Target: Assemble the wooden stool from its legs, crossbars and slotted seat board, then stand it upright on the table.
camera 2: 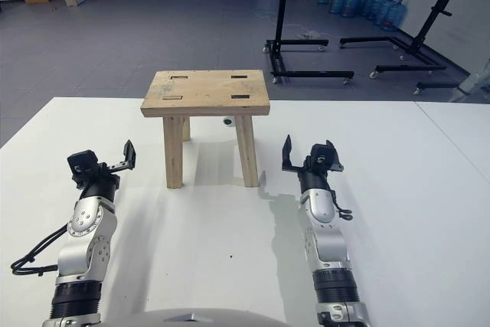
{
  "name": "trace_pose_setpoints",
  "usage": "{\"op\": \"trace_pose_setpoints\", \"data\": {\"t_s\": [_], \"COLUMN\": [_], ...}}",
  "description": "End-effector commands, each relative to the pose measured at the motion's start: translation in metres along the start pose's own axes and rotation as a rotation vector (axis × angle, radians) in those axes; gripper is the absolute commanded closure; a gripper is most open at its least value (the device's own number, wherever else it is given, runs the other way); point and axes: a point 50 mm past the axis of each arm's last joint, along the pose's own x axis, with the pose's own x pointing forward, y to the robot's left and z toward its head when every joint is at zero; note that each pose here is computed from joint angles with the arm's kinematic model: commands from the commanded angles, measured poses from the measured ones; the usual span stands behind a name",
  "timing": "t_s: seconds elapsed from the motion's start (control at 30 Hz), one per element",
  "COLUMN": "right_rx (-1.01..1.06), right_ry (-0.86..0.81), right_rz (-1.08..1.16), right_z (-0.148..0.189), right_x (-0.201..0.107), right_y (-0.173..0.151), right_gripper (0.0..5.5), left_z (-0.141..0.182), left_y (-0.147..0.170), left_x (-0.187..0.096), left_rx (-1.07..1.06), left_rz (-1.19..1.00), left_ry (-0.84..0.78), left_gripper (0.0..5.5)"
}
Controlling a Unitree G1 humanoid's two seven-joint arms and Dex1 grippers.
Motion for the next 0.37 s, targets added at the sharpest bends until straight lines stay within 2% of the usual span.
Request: {"op": "trace_pose_setpoints", "data": {"t_s": [0.03, 0.37], "right_rx": [-0.001, 0.008], "right_ry": [-0.02, -0.039], "right_rz": [0.008, 0.049], "right_z": [0.0008, 0.0017], "right_x": [-0.0003, 0.0002], "right_y": [0.001, 0.0056], "right_gripper": [0.1, 0.1], "left_z": [0.0047, -0.0002], "left_y": [-0.0084, -0.0177], "left_x": [0.0016, -0.0017], "left_rx": [0.01, -0.009], "left_rz": [-0.019, -0.036], "left_ry": [-0.008, 0.007], "left_gripper": [0.13, 0.13]}}
